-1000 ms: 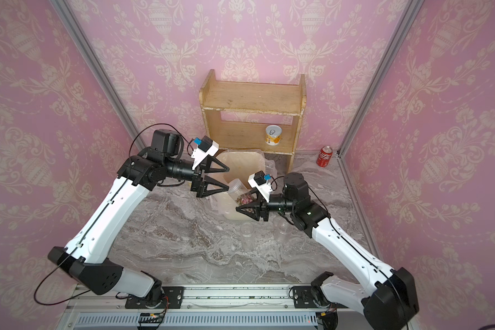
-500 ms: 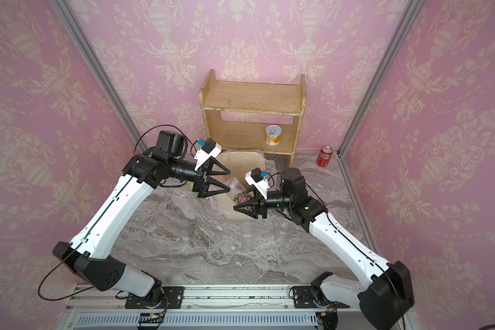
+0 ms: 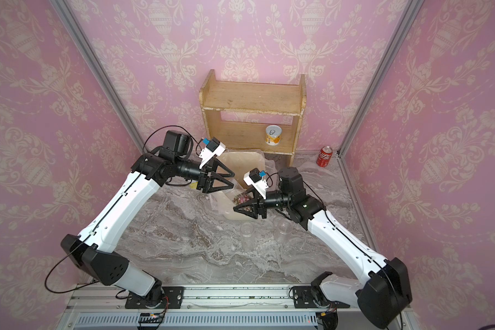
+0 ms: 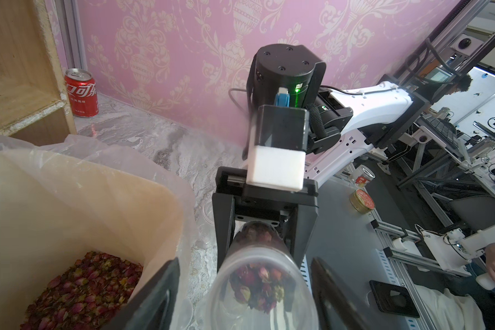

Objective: Empty the moldy dried flower tea in the jars
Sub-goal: Unscrew the lid from the jar.

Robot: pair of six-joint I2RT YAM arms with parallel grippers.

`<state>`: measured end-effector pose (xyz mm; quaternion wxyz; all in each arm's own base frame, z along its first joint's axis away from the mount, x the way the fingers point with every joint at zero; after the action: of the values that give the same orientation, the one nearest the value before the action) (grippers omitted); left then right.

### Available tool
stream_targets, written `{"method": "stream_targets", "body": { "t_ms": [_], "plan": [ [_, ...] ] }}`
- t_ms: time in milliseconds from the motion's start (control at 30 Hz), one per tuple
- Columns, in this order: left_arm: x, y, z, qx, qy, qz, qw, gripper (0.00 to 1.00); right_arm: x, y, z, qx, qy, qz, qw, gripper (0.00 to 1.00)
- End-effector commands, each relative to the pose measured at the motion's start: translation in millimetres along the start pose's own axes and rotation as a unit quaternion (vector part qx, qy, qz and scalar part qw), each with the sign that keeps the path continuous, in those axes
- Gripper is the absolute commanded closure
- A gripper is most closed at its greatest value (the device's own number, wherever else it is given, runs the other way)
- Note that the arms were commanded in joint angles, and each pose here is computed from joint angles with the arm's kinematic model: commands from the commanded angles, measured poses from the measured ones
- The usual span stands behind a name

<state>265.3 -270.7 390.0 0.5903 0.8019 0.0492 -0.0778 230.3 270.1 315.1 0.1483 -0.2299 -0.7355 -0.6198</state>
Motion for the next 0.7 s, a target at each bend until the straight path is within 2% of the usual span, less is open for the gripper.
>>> {"method": "stream_targets", "body": {
  "t_ms": [0, 67, 133, 333, 433, 567, 600, 667],
  "plan": [
    [-6.1, -3.4, 2.6, 0.001, -0.012, -0.013, 1.0, 0.25, 9.3, 14.5, -3.8, -0.012, 0.006, -0.029, 0.999, 0.93],
    [-8.6, -5.9, 1.9, 0.004, -0.012, -0.011, 1.0, 0.2, 9.3, 15.5, -4.3, -0.014, 0.002, -0.032, 0.999, 0.93],
    [-10.2, -8.8, 1.2, 0.009, -0.011, -0.011, 1.0, 0.2, 9.2, 15.8, -4.9, -0.015, -0.001, -0.034, 0.999, 0.93],
    [-9.1, -12.4, 0.9, 0.013, -0.001, -0.013, 1.0, 0.4, 10.8, 16.9, -5.9, -0.017, -0.001, -0.034, 0.999, 0.93],
    [-1.9, -9.9, 1.6, 0.005, 0.017, -0.028, 0.999, 0.55, 9.5, 16.5, -6.3, -0.017, -0.007, -0.036, 0.999, 0.93],
    [22.3, -3.8, 1.3, 0.004, 0.082, -0.102, 0.991, 0.58, -1.2, 14.8, -9.7, -0.016, -0.059, -0.055, 0.997, 0.93],
    [30.8, -0.7, 0.8, 0.002, 0.108, -0.136, 0.985, 0.64, -6.3, 14.2, -10.4, -0.015, -0.086, -0.067, 0.994, 0.93],
    [39.6, 6.2, 1.0, -0.003, 0.134, -0.194, 0.972, 0.66, -14.8, 15.7, -12.2, -0.016, -0.135, -0.101, 0.986, 0.94]
  ]
}}
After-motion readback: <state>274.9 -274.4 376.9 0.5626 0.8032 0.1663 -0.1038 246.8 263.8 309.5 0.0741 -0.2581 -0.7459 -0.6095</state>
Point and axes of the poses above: each gripper's point midway between its finger pads, its own z axis out along the fingers, its own x axis along the line the jaws close on, y = z × x, the point moved 2 cm from there along -z, back along the fingers, and after that the axes turned 13 degrees about z, right-handed, at the moved point
